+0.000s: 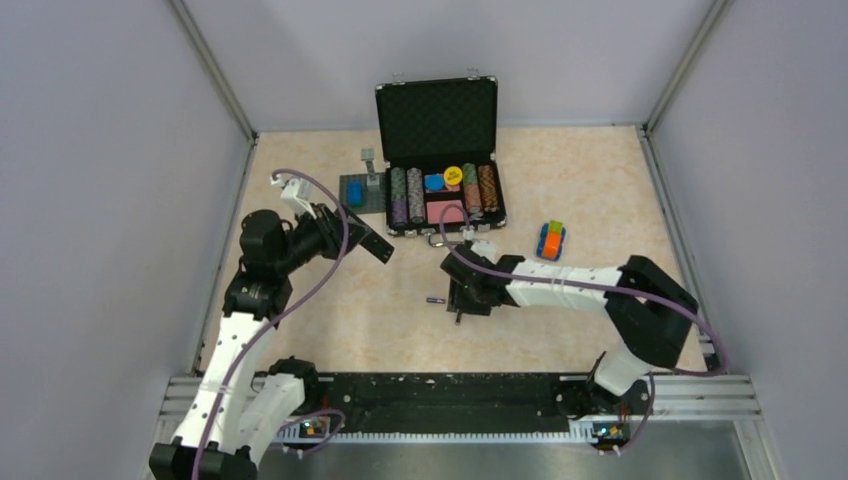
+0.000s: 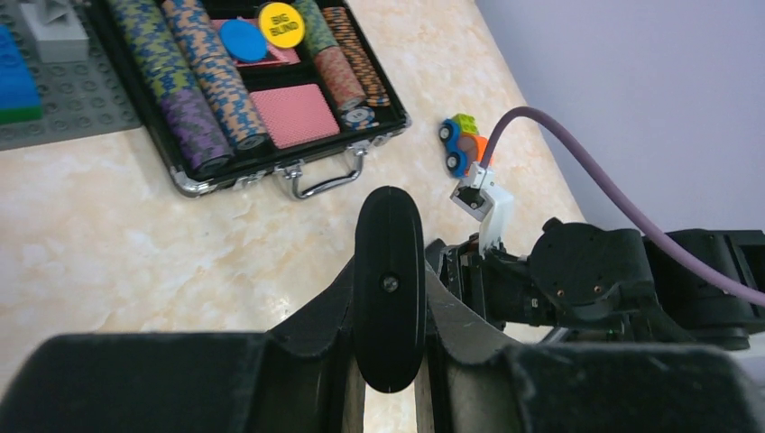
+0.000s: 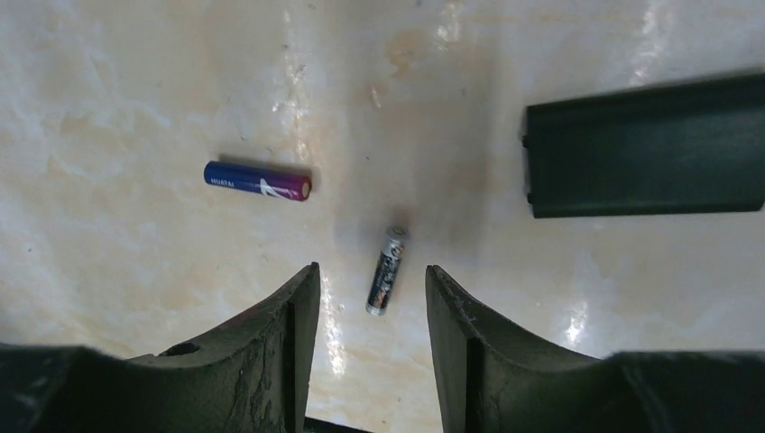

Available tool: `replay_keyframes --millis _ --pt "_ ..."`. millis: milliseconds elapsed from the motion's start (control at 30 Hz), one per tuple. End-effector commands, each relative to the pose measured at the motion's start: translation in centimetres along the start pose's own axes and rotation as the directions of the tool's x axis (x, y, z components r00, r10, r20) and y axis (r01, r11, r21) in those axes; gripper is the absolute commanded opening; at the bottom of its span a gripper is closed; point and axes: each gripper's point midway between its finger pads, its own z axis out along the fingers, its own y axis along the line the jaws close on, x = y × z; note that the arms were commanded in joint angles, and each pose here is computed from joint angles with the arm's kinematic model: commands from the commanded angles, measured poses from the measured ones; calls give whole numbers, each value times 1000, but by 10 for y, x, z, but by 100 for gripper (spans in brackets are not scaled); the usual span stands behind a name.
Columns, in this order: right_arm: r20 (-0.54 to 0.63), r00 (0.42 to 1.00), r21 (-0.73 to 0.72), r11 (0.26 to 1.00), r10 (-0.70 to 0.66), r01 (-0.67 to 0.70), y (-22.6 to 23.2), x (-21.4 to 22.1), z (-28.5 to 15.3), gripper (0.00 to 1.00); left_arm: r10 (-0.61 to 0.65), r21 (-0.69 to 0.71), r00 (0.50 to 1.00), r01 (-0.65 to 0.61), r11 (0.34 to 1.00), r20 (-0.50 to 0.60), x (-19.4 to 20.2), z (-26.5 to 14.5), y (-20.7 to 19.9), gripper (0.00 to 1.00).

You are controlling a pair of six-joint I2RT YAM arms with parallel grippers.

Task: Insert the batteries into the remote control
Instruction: Pick up the battery from the center of the board.

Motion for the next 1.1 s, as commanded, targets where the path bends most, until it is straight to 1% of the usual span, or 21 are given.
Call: replay_keyframes --millis 0,167,367,533,700,733,833,933,1000,1067 --pt "47 999 64 998 -27 24 20 -13 7 46 10 -80 997 -4 997 72 -6 -6 12 0" --pt "42 999 187 982 -26 17 7 -12 11 46 10 -125 996 2 992 92 -6 -12 16 0" --pt "20 999 233 972 -41 35 -2 -4 13 38 19 -152 993 -1 988 113 -9 -15 20 0" --pt "-6 998 236 970 -66 66 1 4 17 25 20 -161 993 -1 987 119 -10 -14 23 0" --pt "-14 998 234 970 -64 66 0 7 17 3 16 -157 993 2 988 113 -8 -13 23 0" --pt "-4 998 225 972 -66 65 2 5 15 0 13 -155 994 4 988 110 -7 -13 23 0" --pt "72 994 176 982 -85 72 13 -13 1 0 4 -120 996 7 993 91 -3 -10 18 0" --pt "172 979 92 991 -110 95 31 -41 -28 0 -17 -57 998 21 998 62 0 -6 8 0" --pt "256 957 46 991 -137 129 41 -62 -55 0 -37 18 999 36 999 35 0 -4 -6 0" --pt "346 925 -11 986 -155 169 53 -84 -87 0 -50 127 999 50 991 -2 0 -1 -24 0"
